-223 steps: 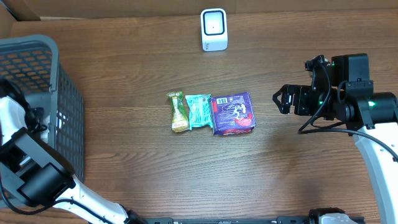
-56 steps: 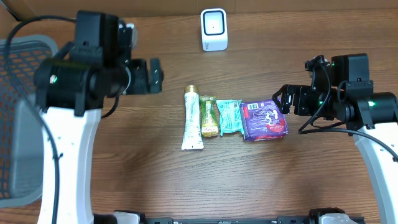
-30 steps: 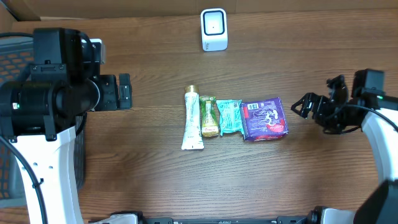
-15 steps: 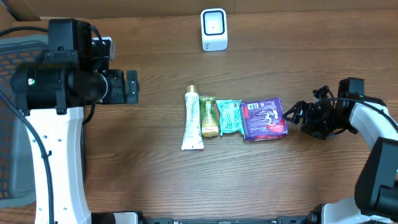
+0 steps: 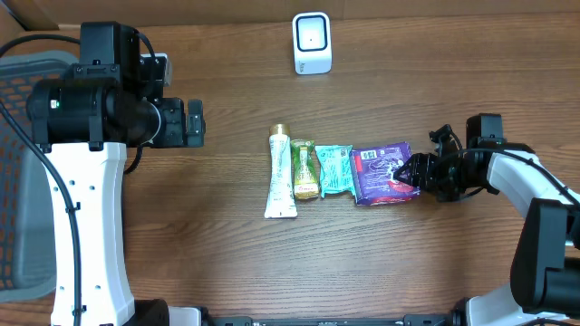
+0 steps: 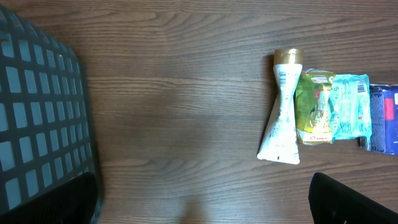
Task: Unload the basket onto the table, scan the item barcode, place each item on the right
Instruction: 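Move the right gripper to the purple package and grasp it, then lift the purple package toward the white scanner with the right gripper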
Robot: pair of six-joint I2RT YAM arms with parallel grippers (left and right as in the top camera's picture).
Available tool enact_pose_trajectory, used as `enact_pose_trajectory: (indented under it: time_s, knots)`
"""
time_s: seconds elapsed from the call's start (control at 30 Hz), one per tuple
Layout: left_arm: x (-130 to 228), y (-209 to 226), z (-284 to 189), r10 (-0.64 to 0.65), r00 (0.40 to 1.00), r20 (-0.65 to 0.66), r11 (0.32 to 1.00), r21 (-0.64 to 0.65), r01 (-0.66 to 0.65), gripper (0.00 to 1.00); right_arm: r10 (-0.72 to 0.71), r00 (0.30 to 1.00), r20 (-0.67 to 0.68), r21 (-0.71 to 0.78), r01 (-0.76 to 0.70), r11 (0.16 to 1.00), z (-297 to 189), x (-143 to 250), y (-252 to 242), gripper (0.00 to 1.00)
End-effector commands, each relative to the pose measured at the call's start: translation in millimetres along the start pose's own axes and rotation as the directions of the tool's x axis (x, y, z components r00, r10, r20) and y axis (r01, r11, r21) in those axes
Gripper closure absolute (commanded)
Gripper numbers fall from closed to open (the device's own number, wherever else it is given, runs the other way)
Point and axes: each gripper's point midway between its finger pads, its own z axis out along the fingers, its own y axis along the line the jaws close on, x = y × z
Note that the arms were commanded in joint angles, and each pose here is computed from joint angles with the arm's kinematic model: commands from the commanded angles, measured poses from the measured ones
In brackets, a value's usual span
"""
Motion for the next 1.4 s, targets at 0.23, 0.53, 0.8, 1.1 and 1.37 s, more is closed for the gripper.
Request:
enact_pose_trajectory:
  time_s: [0.23,0.53,0.8,1.1,1.37]
  knots:
    - [-1.3,-0.6,3.8,0.019,1.0,-0.007,1.0,0.009,-0.019,0.0,0.021,0.999,-0.028,-0.008,-0.021,1.0,10.6,17.8,-6.0,0.36]
    - [-1.3,-0.6,3.8,0.019,1.0,-0.007,1.0,0.009,-0.019,0.0,0.035,0.999,-0.035,-0.012,-0.035,0.999,10.8,19.9,-5.6,0.5]
    - [-1.3,-0.6,3.8,0.019,1.0,-0.007,1.0,0.009,-0.019,0.01,0.07,0.998,0.0,-0.094,-0.07,0.993,9.3,7.5,9.2,0.96]
    - [-1.3,-0.6,3.8,0.019,1.0,-0.007,1.0,0.009,-0.019,0.0,0.002,0.997,0.071,-0.146,0.009,0.989,-29.9,-27.5,47.5,0.96]
    - [-1.3,-0.6,3.8,0.019,1.0,-0.007,1.0,0.009,-0.019,0.0,-0.157,0.937,0.313,-0.016,0.17,0.985,-123.0,-73.2,97.8,0.96]
